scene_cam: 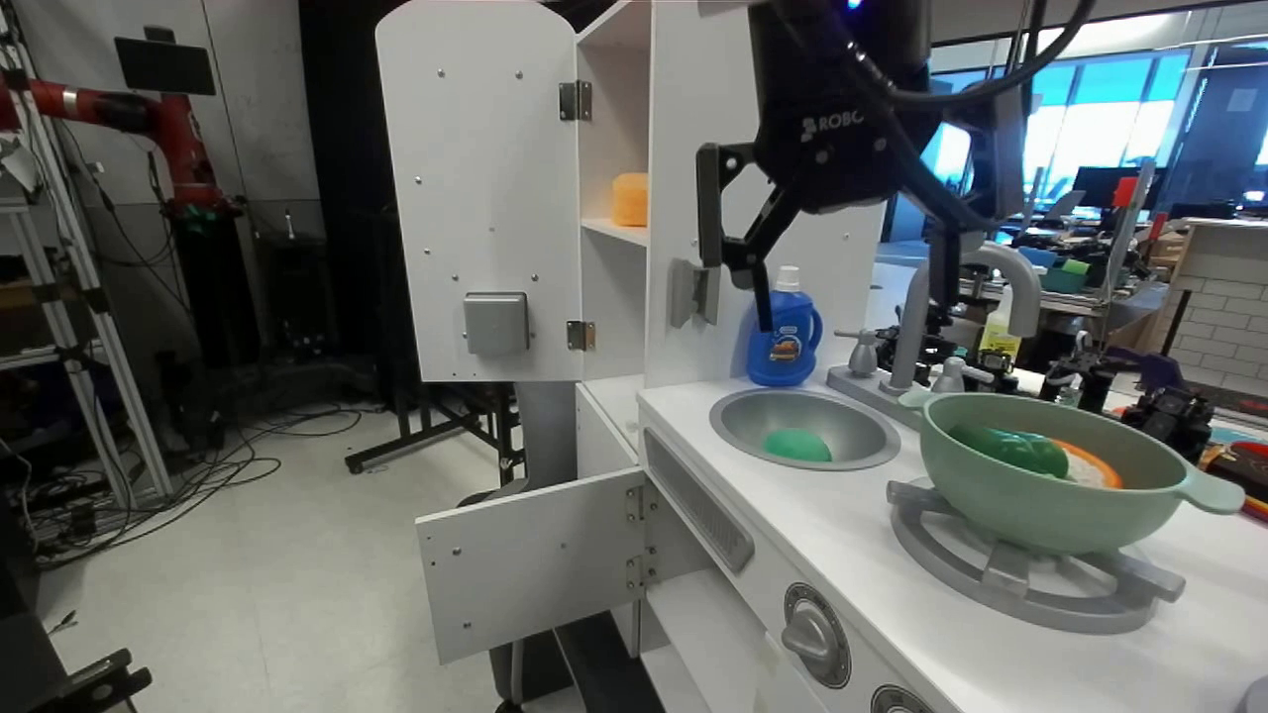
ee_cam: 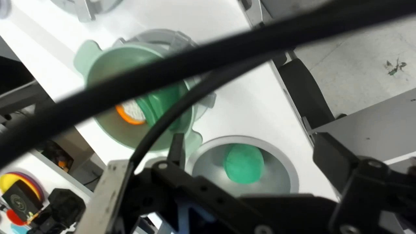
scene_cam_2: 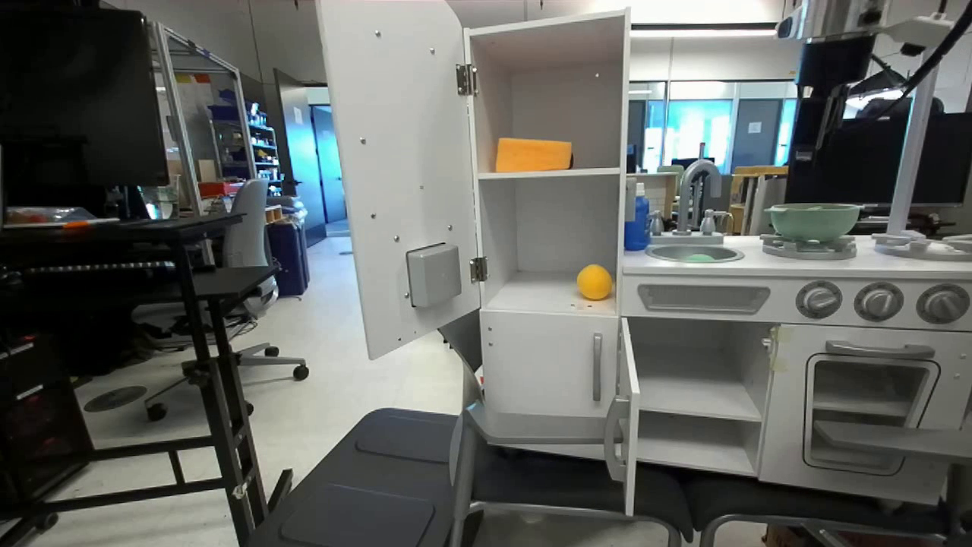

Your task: Open the cupboard and put the yellow and green objects inside.

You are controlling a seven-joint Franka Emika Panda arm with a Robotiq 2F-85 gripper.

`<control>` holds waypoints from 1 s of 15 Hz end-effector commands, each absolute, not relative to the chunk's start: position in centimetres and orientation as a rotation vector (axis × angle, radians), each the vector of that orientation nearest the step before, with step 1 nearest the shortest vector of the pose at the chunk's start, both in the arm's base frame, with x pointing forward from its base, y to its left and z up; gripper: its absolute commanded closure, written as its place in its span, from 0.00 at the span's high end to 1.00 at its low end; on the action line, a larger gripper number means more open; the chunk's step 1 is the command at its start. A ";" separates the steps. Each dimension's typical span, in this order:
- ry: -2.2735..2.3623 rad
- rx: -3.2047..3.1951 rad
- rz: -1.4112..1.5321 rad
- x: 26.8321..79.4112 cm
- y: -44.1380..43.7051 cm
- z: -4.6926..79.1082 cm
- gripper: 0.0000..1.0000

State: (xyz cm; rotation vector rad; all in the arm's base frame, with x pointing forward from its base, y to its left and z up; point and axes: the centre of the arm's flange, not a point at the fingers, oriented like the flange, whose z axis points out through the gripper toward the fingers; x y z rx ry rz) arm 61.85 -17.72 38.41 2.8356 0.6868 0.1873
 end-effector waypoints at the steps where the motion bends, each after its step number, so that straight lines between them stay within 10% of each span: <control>1: 0.799 2.850 0.249 67.6 -16.9 37.8 1.00; 15: 1.008 2.858 0.037 80.4 -15.3 29.1 1.00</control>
